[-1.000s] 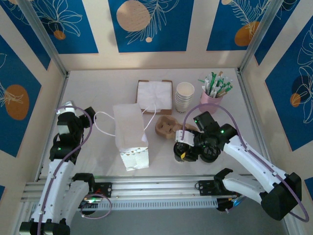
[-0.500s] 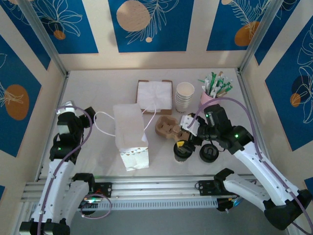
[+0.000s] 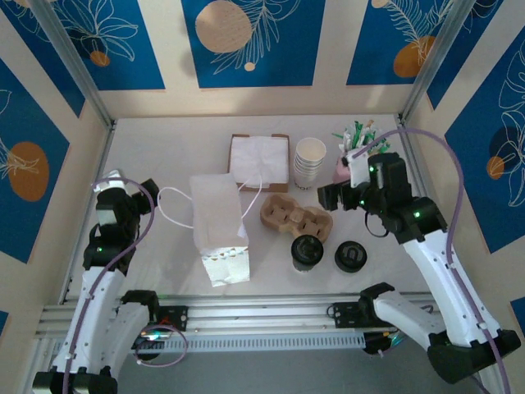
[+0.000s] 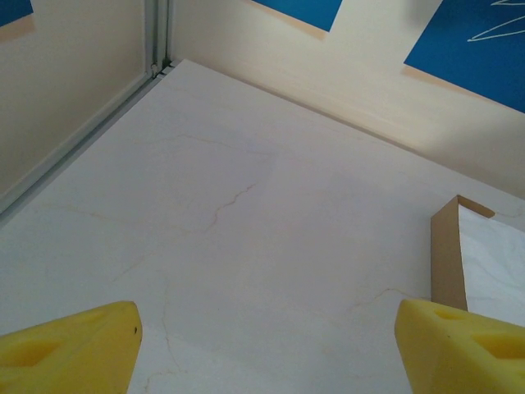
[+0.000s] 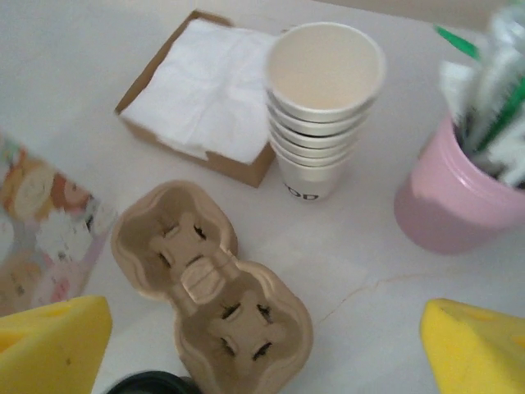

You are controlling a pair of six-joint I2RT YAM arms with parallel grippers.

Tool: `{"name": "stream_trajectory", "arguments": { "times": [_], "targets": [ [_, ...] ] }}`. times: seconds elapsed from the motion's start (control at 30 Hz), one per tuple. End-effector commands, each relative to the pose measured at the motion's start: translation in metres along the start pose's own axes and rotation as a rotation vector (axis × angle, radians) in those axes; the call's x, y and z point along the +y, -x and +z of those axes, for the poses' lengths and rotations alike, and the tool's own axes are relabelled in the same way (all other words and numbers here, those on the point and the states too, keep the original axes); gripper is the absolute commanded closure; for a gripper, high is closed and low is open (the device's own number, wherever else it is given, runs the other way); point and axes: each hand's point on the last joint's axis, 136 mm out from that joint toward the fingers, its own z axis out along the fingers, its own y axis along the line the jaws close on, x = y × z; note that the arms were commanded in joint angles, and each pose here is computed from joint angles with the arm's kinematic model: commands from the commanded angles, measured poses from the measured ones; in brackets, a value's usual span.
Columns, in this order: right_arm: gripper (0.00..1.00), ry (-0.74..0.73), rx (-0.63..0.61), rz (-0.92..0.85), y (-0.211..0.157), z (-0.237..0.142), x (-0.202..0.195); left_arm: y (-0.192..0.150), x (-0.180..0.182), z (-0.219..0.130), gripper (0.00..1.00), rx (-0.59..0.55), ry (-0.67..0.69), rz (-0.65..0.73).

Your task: Pack the takeout coffee

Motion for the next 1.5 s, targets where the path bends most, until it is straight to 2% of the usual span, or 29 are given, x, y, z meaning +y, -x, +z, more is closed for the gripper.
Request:
{"name": "stream_trajectory", "arguments": {
  "times": [0.0,0.1,0.17,0.27,0.5,0.73,0.83,1.17,1.47],
  "targets": [
    [0.17,-0.008,0.130,0.326,-0.019,0.001,-0.002,0.002,0.002,0.000,0.19,-0.016,0.011,0.017],
    [0.32,-0.008,0.193,0.491,-0.021,0.004,0.000,0.002,0.001,0.000,0.19,-0.016,0.004,0.017],
    [0.35,0.004,0.258,0.541,-0.027,0.010,0.007,0.001,0.000,0.000,0.19,-0.013,0.001,0.017],
    [0.34,-0.035,0.325,0.595,-0.043,0.023,0.015,0.002,-0.001,0.000,0.19,-0.013,-0.003,0.017],
    [0.33,-0.175,0.343,0.616,-0.072,0.056,0.036,0.000,-0.001,0.001,0.20,-0.006,-0.005,0.015],
    [0.30,-0.311,0.472,0.624,-0.086,0.084,0.040,-0.002,-0.002,0.002,0.20,-0.001,-0.010,0.012],
    [0.24,-0.346,0.485,0.598,-0.087,0.096,0.047,-0.001,-0.001,0.001,0.20,-0.002,-0.006,0.012],
    [0.20,-0.426,0.537,0.640,-0.101,0.126,0.052,-0.001,-0.001,0.002,0.20,-0.002,-0.007,0.014],
    [0.20,-0.431,0.552,0.669,-0.110,0.145,0.053,-0.002,-0.002,0.002,0.20,-0.001,-0.011,0.014]
  ]
}}
